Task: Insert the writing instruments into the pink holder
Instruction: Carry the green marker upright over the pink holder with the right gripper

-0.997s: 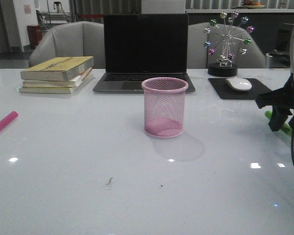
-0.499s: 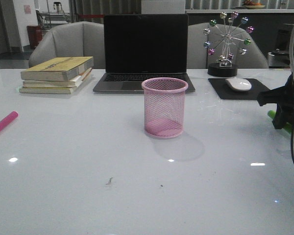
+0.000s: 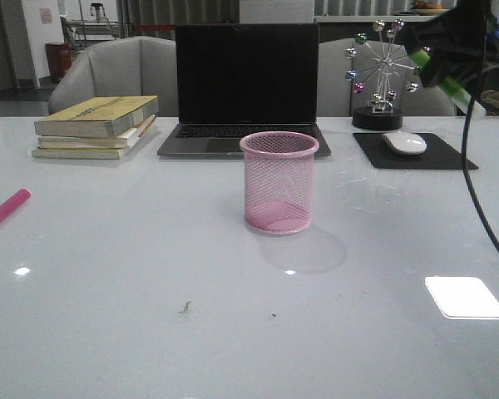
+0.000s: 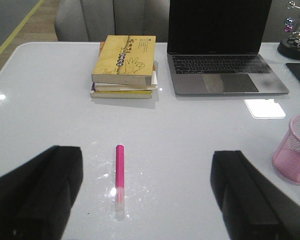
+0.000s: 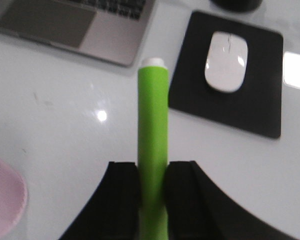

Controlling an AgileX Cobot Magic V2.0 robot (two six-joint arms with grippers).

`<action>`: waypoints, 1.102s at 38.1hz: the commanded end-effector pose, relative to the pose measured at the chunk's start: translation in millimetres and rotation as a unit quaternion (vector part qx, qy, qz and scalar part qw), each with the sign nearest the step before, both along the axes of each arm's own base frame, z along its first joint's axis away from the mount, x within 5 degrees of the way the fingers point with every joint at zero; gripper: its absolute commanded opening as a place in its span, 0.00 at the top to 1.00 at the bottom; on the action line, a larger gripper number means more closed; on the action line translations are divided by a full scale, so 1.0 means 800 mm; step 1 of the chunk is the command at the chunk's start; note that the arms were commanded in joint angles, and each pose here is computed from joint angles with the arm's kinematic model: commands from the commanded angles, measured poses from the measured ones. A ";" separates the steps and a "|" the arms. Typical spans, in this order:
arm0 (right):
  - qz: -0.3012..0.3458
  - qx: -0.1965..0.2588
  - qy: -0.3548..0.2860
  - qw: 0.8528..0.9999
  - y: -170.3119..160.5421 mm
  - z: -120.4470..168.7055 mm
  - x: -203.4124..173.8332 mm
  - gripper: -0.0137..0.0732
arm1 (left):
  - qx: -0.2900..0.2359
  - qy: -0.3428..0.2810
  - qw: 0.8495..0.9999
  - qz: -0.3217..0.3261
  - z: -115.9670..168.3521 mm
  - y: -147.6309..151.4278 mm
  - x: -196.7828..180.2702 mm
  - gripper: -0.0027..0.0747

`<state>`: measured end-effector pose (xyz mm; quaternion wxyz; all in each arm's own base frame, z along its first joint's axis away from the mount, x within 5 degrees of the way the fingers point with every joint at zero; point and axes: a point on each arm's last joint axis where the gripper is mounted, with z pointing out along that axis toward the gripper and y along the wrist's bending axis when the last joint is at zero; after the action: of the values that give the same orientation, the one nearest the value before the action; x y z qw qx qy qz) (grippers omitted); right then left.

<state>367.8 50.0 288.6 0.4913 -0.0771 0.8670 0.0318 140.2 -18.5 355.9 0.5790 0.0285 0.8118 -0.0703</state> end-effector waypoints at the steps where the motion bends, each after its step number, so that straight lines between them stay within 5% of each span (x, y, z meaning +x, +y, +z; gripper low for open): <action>1: 0.014 0.023 -0.148 0.989 0.021 0.065 -0.009 0.71 | -0.014 -0.055 0.998 0.007 0.023 0.001 0.000 0.21; 7: 0.073 0.053 -0.245 0.965 0.088 0.077 -0.015 0.72 | -0.014 -0.055 0.998 0.007 0.023 0.001 0.000 0.21; 15: 0.112 0.090 -0.294 0.945 0.156 0.041 -0.010 0.73 | -0.014 -0.055 0.998 0.007 0.023 0.001 0.000 0.21; 19: 0.086 0.109 -0.332 0.933 0.156 0.006 -0.015 0.73 | -0.014 -0.055 0.998 0.007 0.023 0.001 0.000 0.21; 24: 0.084 0.090 -0.299 0.946 0.147 -0.045 -0.029 0.73 | -0.014 -0.055 0.998 0.007 0.023 0.001 0.000 0.21; 42: 0.116 0.095 -0.340 0.929 0.159 -0.099 -0.021 0.74 | -0.014 -0.055 0.998 0.007 0.023 0.001 0.000 0.21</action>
<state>351.9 176.2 174.0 0.6946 -0.1422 0.6934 0.1283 140.2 -18.5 355.9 0.5790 0.0285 0.8118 -0.0703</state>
